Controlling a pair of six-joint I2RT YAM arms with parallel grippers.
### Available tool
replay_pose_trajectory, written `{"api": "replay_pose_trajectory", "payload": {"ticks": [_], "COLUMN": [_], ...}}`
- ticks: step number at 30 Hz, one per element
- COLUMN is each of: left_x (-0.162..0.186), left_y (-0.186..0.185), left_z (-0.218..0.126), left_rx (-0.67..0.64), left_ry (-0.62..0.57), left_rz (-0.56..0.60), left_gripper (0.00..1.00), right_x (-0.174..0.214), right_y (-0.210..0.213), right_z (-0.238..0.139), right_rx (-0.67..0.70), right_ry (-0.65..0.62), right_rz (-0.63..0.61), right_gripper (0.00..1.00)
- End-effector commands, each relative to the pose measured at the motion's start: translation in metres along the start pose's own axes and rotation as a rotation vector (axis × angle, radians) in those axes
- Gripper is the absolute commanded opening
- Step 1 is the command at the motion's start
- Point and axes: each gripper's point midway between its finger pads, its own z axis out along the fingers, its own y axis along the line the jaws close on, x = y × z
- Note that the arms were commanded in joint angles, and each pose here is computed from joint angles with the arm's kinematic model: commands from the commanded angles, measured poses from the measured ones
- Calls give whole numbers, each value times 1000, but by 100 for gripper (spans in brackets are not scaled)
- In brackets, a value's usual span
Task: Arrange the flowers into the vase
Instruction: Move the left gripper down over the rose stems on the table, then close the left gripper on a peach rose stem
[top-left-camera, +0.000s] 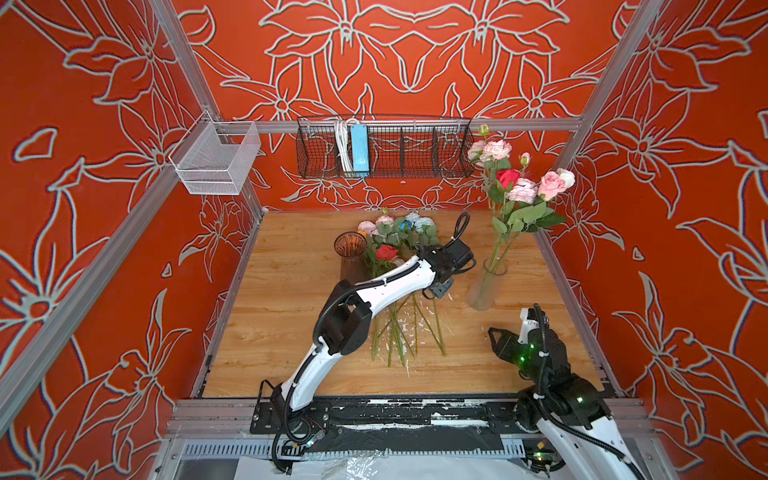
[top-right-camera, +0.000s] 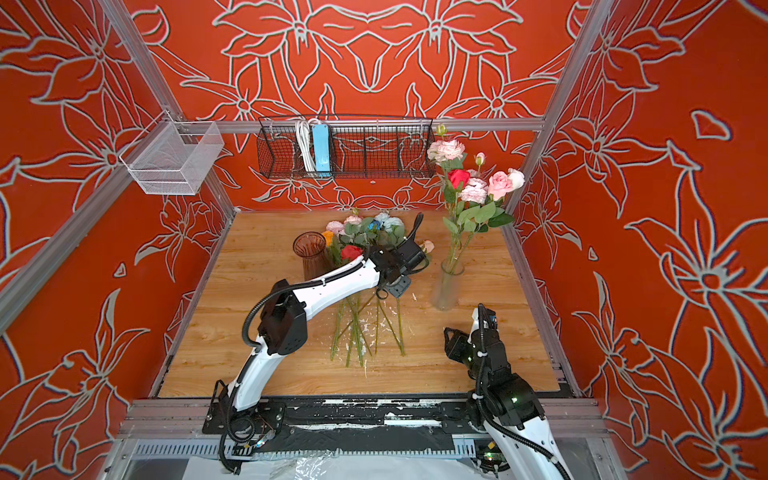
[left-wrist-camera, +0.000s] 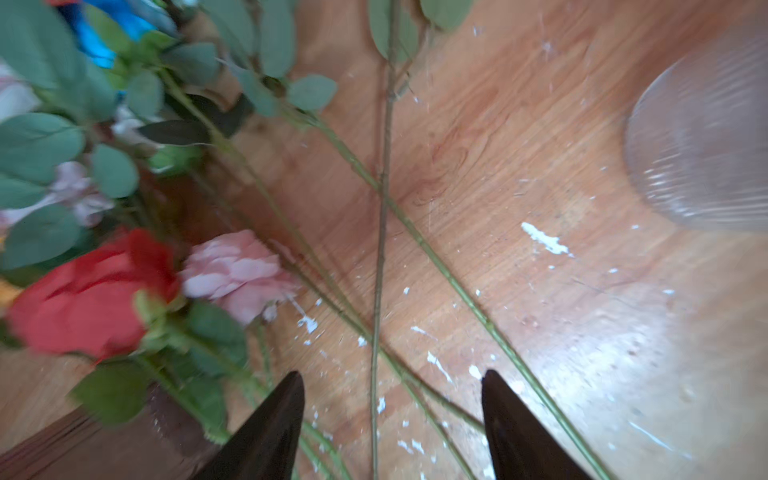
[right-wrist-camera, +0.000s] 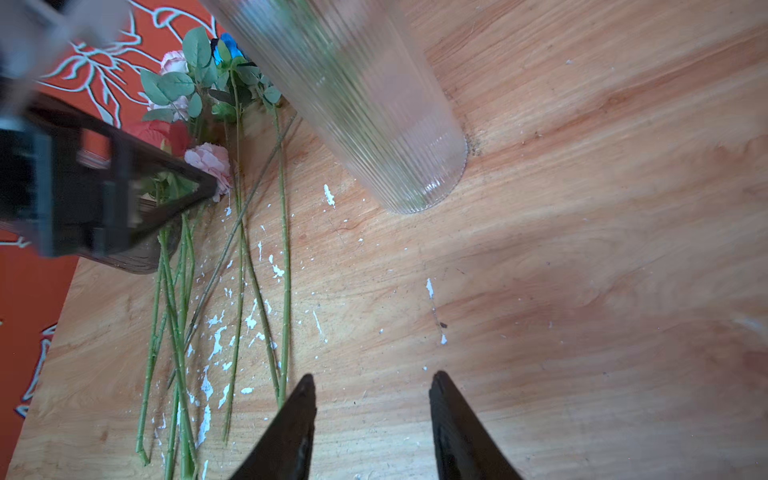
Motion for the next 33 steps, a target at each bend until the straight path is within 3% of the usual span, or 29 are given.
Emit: {"api": "replay_pose_trajectory", "payload": {"ticks": [1,11,21,33], "left_x": [1,14,12,23], "left_y": [13,21,4,-3], "left_z": [16,60,66,82], "left_rx": [36,102,198,205], "left_ry": [40,133,124,165], "left_rz": [4,-17,-33,-46], "left_gripper": [64,55,34,26], "right_x": [7,10,14,15], "right_y": [-4,0,2,5], "right_z": [2,3,6,7], "right_rx": [7,-18,-43,-61], "right_ry": [24,36,45,47], "right_rz": [-3,9,25,35], "right_gripper": [47,47,44,43]}}
